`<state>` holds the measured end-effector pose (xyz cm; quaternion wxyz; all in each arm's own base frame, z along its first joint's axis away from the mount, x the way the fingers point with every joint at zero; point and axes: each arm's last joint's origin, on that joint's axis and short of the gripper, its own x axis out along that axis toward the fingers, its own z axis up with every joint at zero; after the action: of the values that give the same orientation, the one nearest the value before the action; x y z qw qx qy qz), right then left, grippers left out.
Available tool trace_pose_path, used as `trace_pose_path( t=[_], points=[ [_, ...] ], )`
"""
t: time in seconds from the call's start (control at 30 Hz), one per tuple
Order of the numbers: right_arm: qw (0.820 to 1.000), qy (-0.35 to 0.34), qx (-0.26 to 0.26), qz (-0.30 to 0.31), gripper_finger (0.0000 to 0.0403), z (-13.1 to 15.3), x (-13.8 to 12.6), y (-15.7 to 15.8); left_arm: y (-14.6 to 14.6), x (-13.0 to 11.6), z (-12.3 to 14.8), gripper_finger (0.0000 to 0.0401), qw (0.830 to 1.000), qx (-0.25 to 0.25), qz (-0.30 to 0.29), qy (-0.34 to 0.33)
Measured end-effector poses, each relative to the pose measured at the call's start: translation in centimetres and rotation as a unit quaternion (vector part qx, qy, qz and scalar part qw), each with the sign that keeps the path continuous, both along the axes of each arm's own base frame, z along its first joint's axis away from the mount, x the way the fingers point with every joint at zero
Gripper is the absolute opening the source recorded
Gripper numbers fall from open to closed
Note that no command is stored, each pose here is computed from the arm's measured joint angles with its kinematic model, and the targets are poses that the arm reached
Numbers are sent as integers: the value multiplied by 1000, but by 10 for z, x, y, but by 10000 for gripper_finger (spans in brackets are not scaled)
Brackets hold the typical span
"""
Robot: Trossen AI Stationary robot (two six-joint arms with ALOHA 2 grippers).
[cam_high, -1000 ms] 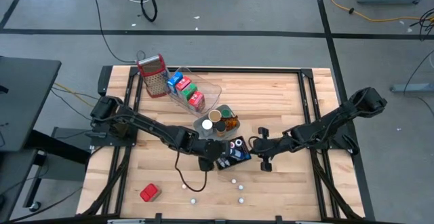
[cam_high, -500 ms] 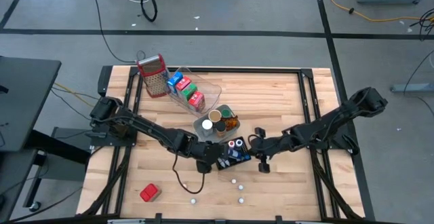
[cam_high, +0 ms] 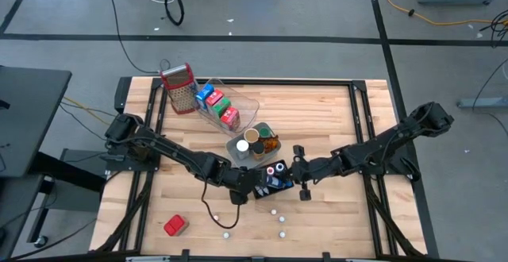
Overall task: Pick & Place Kitchen Items
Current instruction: Adjust the food coloring bottles on the black bin
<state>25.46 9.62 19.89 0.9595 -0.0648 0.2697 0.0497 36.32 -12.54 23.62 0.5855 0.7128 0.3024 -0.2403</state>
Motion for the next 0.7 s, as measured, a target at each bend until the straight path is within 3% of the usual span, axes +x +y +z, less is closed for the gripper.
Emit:
trace_pose_path(
  t=[0.27,0.53,0.7],
  points=[
    [998,-42,36,16,41,8,5,1,0,0,0,16,1000,2,-2,1],
    [995,-44,89,-9,143,-1,13,6,0,0,0,16,1000,4,-4,0],
    [997,-3,75,-28,182,-21,19,11,0,0,0,17,1000,8,-3,-3]
  ],
)
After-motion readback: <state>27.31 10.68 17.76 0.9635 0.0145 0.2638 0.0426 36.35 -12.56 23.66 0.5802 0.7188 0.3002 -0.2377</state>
